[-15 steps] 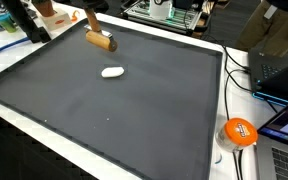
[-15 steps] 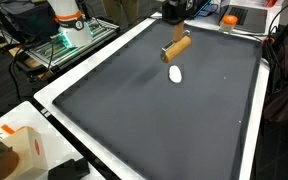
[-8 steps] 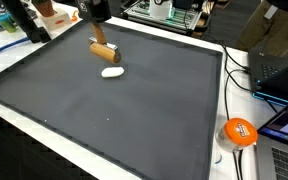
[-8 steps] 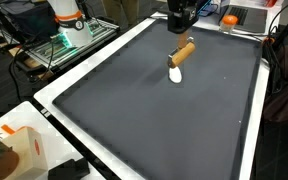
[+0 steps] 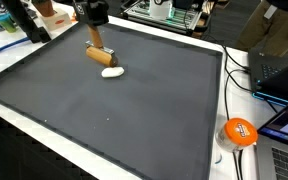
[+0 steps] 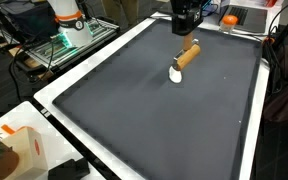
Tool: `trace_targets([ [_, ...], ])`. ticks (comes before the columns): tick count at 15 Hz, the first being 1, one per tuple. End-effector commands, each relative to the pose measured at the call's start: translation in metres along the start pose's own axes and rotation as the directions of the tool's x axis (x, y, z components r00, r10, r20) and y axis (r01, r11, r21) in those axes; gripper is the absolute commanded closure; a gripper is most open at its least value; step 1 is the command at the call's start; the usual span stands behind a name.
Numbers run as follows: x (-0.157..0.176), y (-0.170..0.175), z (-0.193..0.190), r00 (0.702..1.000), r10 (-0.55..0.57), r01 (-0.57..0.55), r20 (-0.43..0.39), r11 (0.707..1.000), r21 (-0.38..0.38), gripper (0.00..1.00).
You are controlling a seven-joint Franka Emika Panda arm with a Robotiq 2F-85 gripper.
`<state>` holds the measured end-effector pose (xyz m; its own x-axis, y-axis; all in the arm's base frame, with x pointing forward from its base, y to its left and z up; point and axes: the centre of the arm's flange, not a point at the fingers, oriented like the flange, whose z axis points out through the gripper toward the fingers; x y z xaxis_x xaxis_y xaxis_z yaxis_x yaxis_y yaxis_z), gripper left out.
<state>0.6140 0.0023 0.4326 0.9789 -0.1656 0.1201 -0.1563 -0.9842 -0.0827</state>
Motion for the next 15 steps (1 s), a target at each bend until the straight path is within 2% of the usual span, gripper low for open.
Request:
trace_targets([
  [1,0.0,0.0,0.001,1.0,0.0,0.0,0.001,1.0,0.0,0.53],
  [4,0.0,0.0,0.004,1.0,0.0,0.0,0.007,1.0,-0.001,0.53],
  [5,0.0,0.0,0.005,1.0,0.0,0.0,0.007,1.0,-0.001,0.78],
  [12,-0.042,0.011,0.0,0.996,0.008,-0.01,-0.091,1.0,-0.016,0.78],
  [15,-0.058,0.013,-0.004,0.991,0.01,-0.01,-0.131,1.0,0.002,0.78],
])
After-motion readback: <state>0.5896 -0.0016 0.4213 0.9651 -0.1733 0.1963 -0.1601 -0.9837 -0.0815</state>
